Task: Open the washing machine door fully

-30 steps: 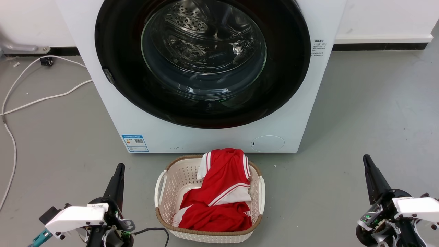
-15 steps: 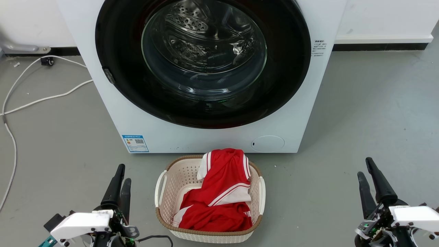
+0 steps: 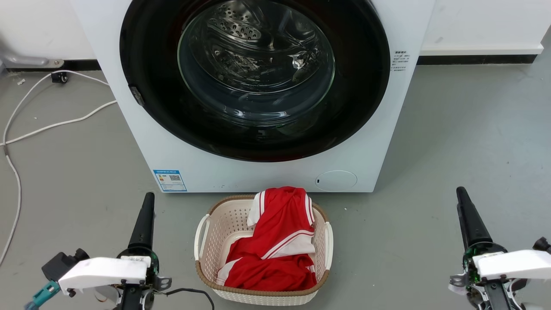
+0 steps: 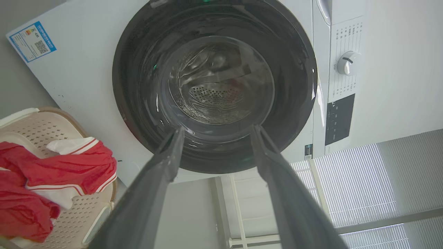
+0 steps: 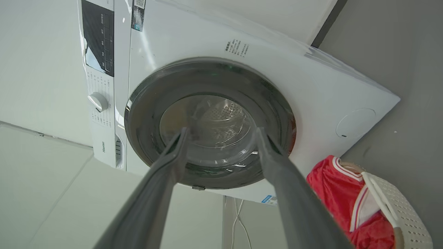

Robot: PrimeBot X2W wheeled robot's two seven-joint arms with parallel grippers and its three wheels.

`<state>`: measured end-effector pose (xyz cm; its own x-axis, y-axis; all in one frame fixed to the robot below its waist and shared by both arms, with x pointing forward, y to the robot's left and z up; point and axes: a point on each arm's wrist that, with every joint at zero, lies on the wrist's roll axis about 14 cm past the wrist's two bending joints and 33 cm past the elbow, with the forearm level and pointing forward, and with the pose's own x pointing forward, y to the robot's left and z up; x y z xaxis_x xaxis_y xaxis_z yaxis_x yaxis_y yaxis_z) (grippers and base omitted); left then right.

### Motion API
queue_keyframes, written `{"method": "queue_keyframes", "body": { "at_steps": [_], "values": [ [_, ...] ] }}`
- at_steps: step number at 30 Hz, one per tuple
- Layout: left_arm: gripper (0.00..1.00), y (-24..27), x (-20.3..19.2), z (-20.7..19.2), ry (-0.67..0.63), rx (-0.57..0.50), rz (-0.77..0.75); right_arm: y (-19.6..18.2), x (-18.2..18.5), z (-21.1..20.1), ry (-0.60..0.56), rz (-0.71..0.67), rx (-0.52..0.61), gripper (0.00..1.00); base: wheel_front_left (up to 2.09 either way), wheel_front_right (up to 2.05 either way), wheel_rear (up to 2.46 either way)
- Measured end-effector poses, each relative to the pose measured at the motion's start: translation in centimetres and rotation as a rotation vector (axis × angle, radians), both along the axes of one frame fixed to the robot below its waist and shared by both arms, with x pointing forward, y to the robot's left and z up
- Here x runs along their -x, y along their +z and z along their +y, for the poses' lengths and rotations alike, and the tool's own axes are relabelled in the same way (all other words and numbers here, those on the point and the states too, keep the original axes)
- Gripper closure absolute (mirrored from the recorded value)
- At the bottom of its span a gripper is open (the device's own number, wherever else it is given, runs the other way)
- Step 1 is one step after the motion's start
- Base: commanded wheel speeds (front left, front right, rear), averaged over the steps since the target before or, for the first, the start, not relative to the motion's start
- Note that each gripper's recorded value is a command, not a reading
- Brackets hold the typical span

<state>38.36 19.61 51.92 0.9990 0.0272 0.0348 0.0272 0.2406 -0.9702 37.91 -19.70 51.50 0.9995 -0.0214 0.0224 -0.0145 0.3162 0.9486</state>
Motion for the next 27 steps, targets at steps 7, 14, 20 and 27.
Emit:
{"method": "queue_keyframes", "body": {
  "at_steps": [7,14,20,27],
  "values": [
    [0.00,1.4,0.0,0.0,0.012,-0.167,-0.038,1.2,0.1,1.1,0.023,-0.035,0.242,0.00,0.00,0.00,0.00],
    [0.00,1.7,0.2,-0.5,0.011,-0.310,-0.047,1.4,0.4,1.5,0.028,-0.046,0.411,0.00,0.00,0.00,0.00],
    [0.00,1.6,0.4,-1.0,0.008,-0.431,-0.050,1.3,0.6,1.7,0.036,-0.043,0.520,0.00,0.00,0.00,0.00],
    [0.00,1.9,0.4,-1.5,0.005,-0.562,-0.068,1.0,0.8,1.8,0.044,-0.033,0.632,0.00,0.00,0.00,0.00]
  ]
}}
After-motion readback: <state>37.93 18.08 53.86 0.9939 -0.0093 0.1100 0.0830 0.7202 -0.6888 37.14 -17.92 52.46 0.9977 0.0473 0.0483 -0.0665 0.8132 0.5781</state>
